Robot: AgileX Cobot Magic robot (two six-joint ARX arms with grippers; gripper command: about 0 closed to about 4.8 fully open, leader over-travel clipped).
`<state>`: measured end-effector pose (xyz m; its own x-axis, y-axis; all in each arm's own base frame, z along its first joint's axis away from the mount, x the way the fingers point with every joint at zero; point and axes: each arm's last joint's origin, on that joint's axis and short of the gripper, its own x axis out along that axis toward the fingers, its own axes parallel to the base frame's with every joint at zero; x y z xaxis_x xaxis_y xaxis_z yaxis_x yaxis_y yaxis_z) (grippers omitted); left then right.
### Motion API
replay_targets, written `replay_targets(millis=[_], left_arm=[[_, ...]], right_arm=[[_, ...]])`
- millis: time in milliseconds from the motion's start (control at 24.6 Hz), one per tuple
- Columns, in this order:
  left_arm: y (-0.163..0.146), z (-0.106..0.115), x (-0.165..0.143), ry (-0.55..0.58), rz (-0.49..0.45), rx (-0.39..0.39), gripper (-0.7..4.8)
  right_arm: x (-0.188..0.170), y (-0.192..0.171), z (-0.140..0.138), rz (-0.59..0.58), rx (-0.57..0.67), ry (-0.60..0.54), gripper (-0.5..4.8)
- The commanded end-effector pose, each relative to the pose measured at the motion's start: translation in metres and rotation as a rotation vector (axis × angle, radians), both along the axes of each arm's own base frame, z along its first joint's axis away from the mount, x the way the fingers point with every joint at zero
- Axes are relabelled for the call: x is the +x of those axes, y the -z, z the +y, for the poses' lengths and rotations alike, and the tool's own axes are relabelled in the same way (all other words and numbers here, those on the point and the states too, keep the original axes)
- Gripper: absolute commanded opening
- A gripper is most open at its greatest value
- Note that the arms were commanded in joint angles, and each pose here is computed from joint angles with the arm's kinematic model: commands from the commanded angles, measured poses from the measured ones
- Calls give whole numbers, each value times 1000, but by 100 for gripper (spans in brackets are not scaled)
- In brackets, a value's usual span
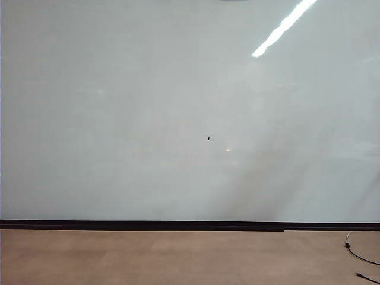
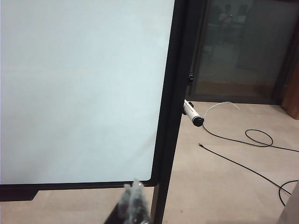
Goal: Pick up the pen on the shelf to the right of the whiteboard and draw a cross mark.
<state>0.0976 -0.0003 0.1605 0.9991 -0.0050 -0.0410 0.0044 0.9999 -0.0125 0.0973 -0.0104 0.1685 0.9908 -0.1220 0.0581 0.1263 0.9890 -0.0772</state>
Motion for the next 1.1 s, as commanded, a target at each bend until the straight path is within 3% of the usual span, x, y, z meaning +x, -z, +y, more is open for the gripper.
replay_targets(millis=[41, 649, 812, 1096], left_arm=[[-2, 0, 0, 1, -16, 5, -4], [-2, 0, 0, 1, -16, 5, -5], [-2, 0, 0, 1, -16, 5, -4], [-2, 0, 0, 1, -16, 5, -4]], right_arm=[[0, -3, 0, -20, 2, 1, -5], [0, -4, 0, -37, 1, -11, -5], [-1, -6, 1, -66, 69, -46, -6], [-1, -5, -4, -60, 85, 136, -6]])
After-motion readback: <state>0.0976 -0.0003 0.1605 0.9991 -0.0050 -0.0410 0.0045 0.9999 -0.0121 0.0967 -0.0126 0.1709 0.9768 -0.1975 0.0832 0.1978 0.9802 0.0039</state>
